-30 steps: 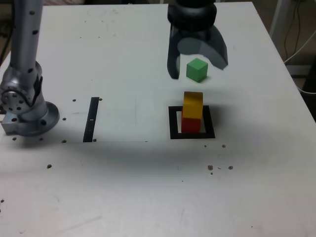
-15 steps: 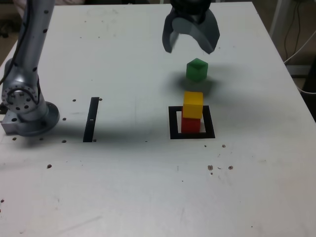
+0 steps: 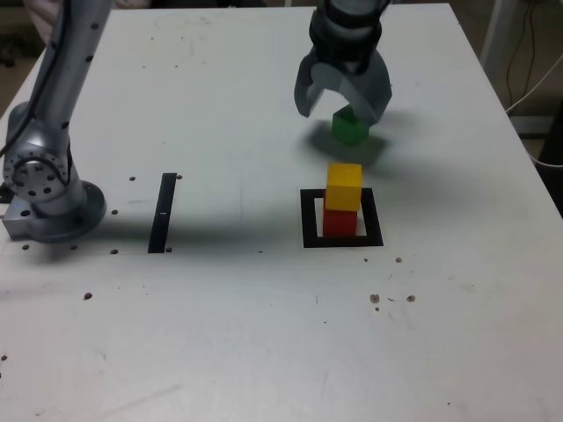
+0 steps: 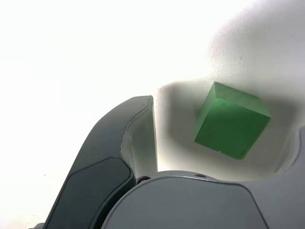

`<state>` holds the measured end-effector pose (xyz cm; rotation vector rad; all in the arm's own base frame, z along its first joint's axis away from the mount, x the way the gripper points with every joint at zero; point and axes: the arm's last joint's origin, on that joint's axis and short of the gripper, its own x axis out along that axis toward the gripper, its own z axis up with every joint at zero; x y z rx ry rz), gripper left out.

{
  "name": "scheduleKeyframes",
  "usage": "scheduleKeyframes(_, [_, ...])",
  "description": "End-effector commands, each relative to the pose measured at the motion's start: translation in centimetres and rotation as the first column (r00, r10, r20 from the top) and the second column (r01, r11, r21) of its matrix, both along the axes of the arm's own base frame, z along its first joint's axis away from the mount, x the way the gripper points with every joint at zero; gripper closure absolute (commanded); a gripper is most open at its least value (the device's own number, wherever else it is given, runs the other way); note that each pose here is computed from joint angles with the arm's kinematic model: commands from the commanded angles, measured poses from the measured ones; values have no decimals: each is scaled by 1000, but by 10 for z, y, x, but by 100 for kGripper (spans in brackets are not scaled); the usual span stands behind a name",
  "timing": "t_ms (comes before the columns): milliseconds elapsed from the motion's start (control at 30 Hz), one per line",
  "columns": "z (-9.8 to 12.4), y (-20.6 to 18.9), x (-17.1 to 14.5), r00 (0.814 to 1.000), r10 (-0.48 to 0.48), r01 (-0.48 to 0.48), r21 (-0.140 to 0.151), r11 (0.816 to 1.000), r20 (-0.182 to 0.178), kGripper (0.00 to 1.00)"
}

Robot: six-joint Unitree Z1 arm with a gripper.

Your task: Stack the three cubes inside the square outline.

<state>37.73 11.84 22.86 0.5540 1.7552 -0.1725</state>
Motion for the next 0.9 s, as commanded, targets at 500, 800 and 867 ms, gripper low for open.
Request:
scheduleKeyframes(500, [-15,7,3,1000,-5,6,-45,999,27,44])
scheduleKeyframes(800, [-14,10,6,999,-7,9,-40,999,49,59])
scheduleKeyframes(867, [-13,10,6,999,-6,8,-38,999,54,61])
